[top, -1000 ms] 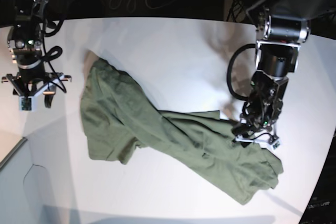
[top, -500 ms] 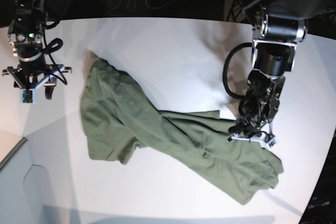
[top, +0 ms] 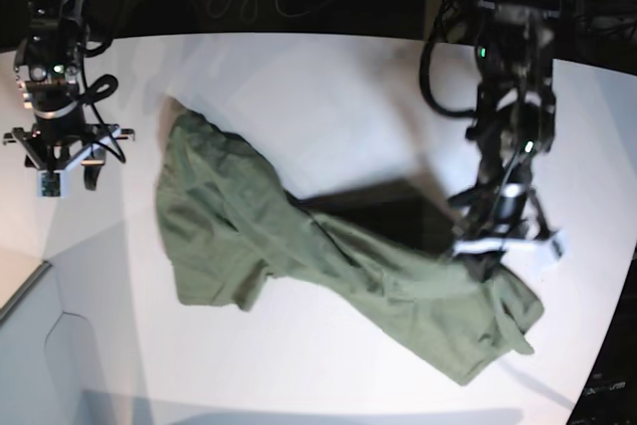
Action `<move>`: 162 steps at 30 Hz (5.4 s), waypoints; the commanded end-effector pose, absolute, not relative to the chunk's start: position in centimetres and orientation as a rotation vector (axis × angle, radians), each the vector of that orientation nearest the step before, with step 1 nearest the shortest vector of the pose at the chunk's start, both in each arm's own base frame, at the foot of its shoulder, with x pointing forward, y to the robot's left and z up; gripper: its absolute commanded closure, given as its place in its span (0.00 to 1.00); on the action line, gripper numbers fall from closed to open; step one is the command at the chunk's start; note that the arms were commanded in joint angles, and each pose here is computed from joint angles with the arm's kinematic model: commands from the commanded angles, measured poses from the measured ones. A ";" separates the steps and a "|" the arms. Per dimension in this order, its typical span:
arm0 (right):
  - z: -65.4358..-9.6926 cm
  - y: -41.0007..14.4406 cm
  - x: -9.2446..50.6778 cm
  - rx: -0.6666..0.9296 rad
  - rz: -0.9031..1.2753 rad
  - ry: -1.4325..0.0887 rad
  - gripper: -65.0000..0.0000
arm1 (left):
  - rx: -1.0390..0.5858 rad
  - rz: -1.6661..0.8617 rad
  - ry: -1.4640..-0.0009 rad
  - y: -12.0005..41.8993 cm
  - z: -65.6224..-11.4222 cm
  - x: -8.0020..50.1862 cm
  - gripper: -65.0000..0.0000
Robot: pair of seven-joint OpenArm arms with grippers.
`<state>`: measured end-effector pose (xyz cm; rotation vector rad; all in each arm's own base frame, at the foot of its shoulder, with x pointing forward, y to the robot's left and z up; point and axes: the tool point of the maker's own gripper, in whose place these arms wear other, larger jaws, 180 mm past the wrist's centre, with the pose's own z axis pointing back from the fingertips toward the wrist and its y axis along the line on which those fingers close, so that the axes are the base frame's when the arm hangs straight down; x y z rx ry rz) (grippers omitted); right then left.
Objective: Layout the t-shirt on the table in an organized manner, then fold the t-shirt properly
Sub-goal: 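Grasp the shirt end with the left gripper and pull it outward, then lay the shirt end down and open the left gripper, then lower the left gripper onto the shirt hem to grasp it, then lift the hem with the left gripper and pull it away from the shirt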
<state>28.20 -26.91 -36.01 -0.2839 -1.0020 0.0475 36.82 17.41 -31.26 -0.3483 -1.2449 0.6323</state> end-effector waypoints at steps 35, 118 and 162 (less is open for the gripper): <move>-34.9 -26.5 29.1 -0.279 0.035 -1.054 0.57 | -0.101 0.575 -1.262 25.2 -30.2 33.4 0.44; -39.5 -21.9 35.3 -0.141 0.064 -0.986 0.57 | 0.279 0.635 -1.039 30.0 -38.0 36.3 0.68; -39.3 -22.7 35.3 -0.159 0.074 -0.986 0.57 | 0.193 0.802 -1.106 33.8 -37.1 39.1 0.68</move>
